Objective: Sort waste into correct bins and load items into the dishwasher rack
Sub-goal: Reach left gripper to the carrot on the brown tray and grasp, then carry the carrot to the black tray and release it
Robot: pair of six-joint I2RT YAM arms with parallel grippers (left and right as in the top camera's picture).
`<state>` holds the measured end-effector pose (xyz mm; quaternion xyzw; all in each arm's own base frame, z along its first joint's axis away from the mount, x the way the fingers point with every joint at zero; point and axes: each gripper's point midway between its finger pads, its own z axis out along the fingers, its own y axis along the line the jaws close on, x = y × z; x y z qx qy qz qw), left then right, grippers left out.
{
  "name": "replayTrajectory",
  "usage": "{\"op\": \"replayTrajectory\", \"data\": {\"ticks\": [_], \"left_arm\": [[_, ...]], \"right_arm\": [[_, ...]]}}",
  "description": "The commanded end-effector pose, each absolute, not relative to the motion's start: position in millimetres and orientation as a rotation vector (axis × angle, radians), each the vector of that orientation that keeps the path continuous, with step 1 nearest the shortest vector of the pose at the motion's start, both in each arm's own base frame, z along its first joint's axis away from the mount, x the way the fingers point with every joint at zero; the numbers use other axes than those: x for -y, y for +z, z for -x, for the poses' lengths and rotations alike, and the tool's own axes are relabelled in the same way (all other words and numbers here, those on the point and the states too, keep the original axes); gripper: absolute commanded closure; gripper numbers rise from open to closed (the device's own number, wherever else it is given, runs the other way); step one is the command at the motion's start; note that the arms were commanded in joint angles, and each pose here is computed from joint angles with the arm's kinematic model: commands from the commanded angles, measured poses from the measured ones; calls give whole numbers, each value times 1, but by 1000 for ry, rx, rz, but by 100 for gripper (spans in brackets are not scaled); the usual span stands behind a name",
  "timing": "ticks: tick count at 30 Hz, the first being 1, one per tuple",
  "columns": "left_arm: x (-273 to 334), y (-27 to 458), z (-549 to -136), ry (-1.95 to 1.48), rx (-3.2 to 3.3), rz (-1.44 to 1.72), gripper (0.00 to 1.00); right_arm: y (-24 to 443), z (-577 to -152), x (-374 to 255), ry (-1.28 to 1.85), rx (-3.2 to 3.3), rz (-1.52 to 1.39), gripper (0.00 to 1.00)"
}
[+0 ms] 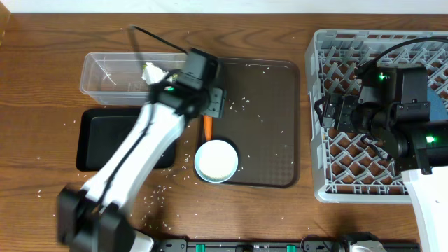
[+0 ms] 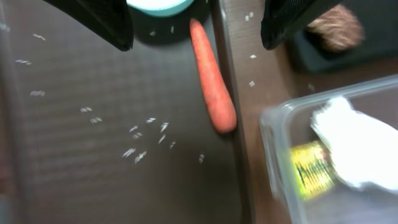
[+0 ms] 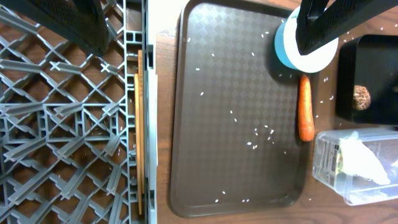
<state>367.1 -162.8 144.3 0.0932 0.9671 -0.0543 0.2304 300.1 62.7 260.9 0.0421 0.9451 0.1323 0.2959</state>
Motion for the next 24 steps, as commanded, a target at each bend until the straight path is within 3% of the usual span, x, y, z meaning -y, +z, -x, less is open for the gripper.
{"op": "replayTrajectory", "data": {"ticks": [1,6,10,20,24], "left_arm": [[152,97,-374,-35,-2748,-60,34],[159,55,-384,-20,-2799,-52,36],[160,40,-384,-9,-2824,-56,41],[170,5,-381,-59,-2894,-72,42],[170,-1,-378,-57,-2913,-75,55]], "right_arm": [[260,-300,-62,353,-2522,-111,11],[259,-299,-62,351,-2530,-113,11],[259,-298,-62,351,-2530,-113,11],[259,-298,-62,351,-2530,-113,11],[259,-298,-62,351,-2530,-113,11]]}}
